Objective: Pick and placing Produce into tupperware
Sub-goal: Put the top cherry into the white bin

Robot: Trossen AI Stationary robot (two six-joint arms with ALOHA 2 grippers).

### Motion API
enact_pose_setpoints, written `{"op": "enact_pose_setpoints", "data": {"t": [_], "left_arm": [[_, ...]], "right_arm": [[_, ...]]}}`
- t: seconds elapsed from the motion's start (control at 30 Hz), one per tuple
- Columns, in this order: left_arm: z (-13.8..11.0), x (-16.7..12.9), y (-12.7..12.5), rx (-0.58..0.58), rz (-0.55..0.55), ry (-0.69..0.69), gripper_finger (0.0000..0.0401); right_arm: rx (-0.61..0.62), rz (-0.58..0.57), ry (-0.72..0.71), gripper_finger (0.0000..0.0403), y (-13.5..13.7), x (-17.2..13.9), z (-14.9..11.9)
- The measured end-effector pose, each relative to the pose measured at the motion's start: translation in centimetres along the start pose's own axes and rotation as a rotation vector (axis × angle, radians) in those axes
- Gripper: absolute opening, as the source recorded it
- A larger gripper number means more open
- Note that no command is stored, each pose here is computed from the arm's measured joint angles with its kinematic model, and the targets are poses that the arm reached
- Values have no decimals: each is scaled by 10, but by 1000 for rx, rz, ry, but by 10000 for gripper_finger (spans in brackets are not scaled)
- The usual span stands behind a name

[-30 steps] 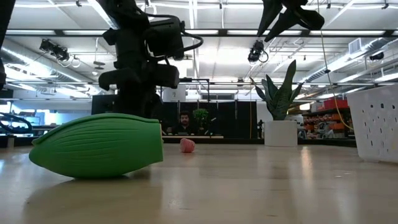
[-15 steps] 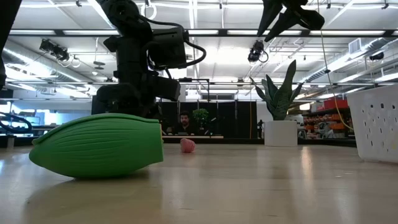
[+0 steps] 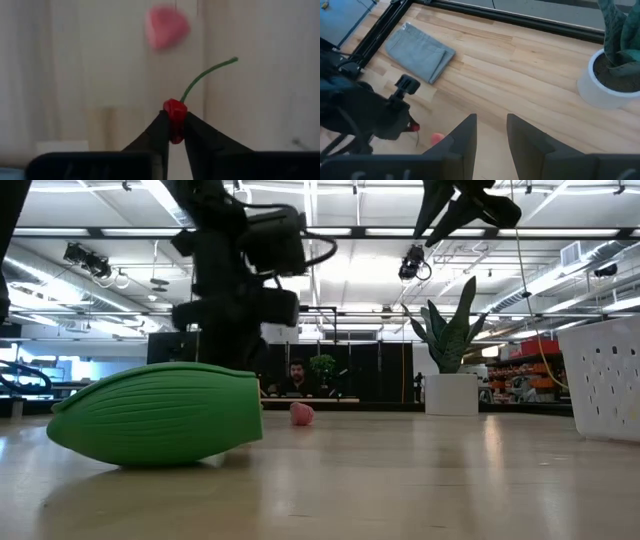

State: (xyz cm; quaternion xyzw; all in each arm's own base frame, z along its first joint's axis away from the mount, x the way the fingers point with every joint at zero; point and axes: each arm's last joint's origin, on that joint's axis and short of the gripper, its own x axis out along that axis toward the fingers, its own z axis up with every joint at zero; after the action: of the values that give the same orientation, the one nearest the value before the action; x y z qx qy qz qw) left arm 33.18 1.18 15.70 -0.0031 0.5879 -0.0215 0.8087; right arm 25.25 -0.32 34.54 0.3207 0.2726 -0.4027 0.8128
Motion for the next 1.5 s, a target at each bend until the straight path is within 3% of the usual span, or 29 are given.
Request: {"op": "enact_pose_setpoints", "data": {"t": [0.17,0.47,0.63,0.8,0.97,1.03,1.17,1.5], "left_arm": [[43,-33,1,16,5,-174,31],[132,-112,2,67,43,-740,48],[182,-122,-3,35,-67,-960,36],[236,-93,-21,4,-137,-1060,48],[268,-35,-47,-20,-209,-1061,59],[266,-9,-57,-35,-240,-1068,59],[255,29,-71,-109,-291,-931,59],[241,53,-73,-107,-258,-759,134]], "right_arm": [[9,-12,-174,114,-7,-23,25],[-48,-103,-502,114,-40,-91,72],[-65,-131,-549,114,-60,-110,80],[-164,-175,-499,114,-73,-115,76],[-230,-247,-388,114,-84,-112,65],[-245,-283,-346,114,-89,-111,61],[-248,-333,-290,114,-97,-111,55],[-260,-337,-250,114,-98,-110,52]]}}
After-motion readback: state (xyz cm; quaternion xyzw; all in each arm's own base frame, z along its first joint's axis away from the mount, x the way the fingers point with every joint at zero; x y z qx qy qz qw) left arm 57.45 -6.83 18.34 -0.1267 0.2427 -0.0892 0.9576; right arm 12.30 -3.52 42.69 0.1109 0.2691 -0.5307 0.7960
